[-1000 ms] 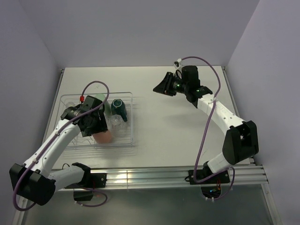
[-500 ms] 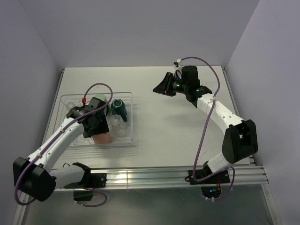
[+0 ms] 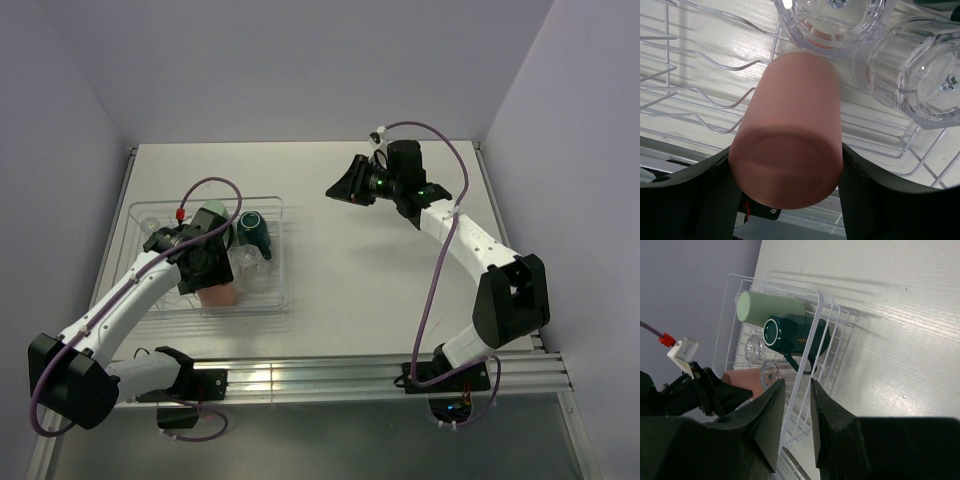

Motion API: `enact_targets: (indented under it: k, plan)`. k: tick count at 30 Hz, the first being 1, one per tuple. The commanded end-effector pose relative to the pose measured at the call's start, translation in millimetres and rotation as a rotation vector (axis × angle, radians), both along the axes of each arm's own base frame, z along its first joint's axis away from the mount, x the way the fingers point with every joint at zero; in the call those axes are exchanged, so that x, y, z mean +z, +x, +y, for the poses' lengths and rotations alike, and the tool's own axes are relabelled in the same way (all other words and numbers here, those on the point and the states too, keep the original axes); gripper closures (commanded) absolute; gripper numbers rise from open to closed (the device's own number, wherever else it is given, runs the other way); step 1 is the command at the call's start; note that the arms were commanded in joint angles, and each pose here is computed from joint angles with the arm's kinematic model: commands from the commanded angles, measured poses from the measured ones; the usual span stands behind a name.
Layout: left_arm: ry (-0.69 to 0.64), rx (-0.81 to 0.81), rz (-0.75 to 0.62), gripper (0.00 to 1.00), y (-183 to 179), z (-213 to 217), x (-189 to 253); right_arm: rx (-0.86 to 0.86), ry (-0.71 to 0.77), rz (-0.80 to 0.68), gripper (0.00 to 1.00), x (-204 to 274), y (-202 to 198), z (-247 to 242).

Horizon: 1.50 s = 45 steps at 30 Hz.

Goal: Load the cups into the dish rack

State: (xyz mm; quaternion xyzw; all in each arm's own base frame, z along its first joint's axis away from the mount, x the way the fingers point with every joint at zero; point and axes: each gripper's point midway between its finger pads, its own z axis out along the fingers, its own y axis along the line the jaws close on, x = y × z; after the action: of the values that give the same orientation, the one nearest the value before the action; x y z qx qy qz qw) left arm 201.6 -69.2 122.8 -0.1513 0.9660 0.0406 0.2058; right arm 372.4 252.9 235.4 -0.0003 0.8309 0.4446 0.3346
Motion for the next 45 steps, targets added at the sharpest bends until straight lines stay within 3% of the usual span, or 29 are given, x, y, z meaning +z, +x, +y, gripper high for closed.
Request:
enact_targets:
  k: [1,15,17,29,45]
  plan:
    - [0.001,0.014,-0.023,0.37,3.4,-1.2,-0.2,0.009,0.014,-0.048,0.66,8.6,5.1,0.1]
    - [0.001,0.025,-0.037,0.26,0.3,1.7,2.7,0.01,0.019,-0.049,0.66,9.0,5.0,0.7]
    - [-0.003,0.026,-0.037,0.13,-0.3,1.3,2.7,0.011,0.018,-0.05,0.66,8.9,5.0,0.6]
    - [-0.024,0.033,-0.076,0.12,0.9,0.4,17.3,0.012,0.02,-0.054,0.66,10.5,4.2,0.6]
    - [-0.04,0.033,-0.254,0.1,20.9,3.3,104.7,0.008,0.011,-0.054,0.66,10.0,4.7,-0.1]
